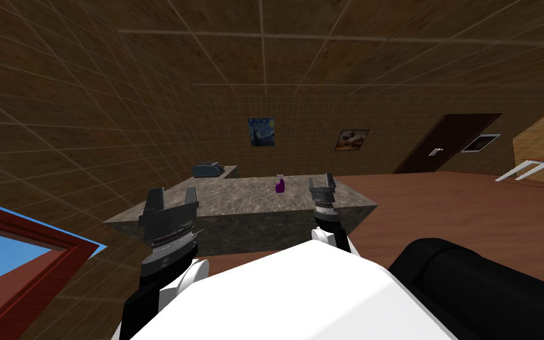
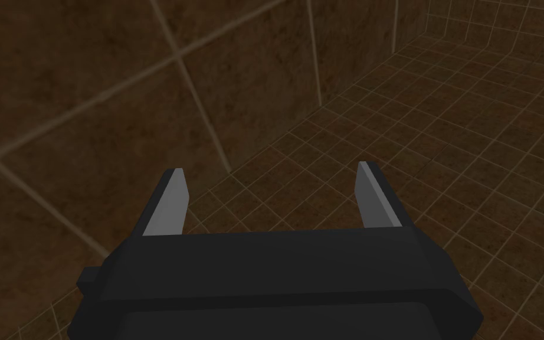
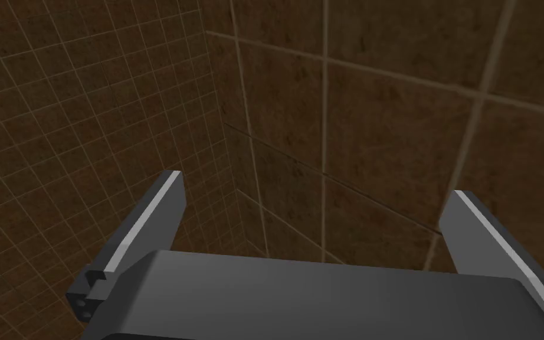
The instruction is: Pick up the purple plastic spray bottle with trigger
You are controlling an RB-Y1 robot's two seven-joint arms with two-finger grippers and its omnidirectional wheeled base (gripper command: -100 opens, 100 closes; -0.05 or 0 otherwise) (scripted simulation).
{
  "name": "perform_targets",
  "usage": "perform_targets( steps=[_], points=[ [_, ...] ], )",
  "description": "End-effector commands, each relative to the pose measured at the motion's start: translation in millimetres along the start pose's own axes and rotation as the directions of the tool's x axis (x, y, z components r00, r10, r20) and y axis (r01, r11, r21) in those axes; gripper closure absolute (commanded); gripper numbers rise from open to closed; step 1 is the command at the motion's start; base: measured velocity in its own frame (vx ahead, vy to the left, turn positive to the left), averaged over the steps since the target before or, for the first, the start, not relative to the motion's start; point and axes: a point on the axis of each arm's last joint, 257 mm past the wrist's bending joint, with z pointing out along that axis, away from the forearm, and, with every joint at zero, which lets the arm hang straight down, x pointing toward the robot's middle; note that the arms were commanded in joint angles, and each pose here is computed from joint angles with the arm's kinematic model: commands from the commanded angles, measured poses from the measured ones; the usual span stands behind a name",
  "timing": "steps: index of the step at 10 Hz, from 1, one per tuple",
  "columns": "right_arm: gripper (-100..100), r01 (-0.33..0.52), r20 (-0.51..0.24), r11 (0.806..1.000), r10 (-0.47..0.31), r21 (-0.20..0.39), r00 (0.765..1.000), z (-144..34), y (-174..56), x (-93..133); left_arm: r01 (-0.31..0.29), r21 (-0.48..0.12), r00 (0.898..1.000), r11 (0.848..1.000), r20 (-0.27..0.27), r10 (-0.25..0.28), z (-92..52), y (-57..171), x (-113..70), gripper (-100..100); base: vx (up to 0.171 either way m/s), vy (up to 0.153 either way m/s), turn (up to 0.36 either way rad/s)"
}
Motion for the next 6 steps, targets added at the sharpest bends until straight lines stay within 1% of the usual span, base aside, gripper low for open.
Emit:
perform_targets(
  steps=[1,3,5,6],
  points=[
    [-100,-0.007,-0.028,1.0,0.007,0.013,1.0,1.1,-4,3,0.0,0.0,1.0,1.0,0.0,0.0,0.0,0,0.0,0,0.0,0.0,0.0],
    [-100,-0.028,-0.061,0.999,0.031,0.039,0.998,2.9,-12,5,0.0,0.0,1.0,1.0,0.0,0.0,0.0,0,0.0,0,0.003,-0.006,0.014],
    [-100,-0.067,-0.077,0.995,0.073,0.075,0.994,5.2,-23,6,0.0,0.0,1.0,1.0,0.0,0.0,0.0,0,0.0,0,0.006,-0.01,0.019],
    [-100,-0.121,-0.075,0.986,0.13,0.117,0.989,7.7,-38,4,0.0,0.0,1.0,1.0,0.0,0.0,0.0,0,0.0,0,0.007,-0.017,0.049]
  ],
)
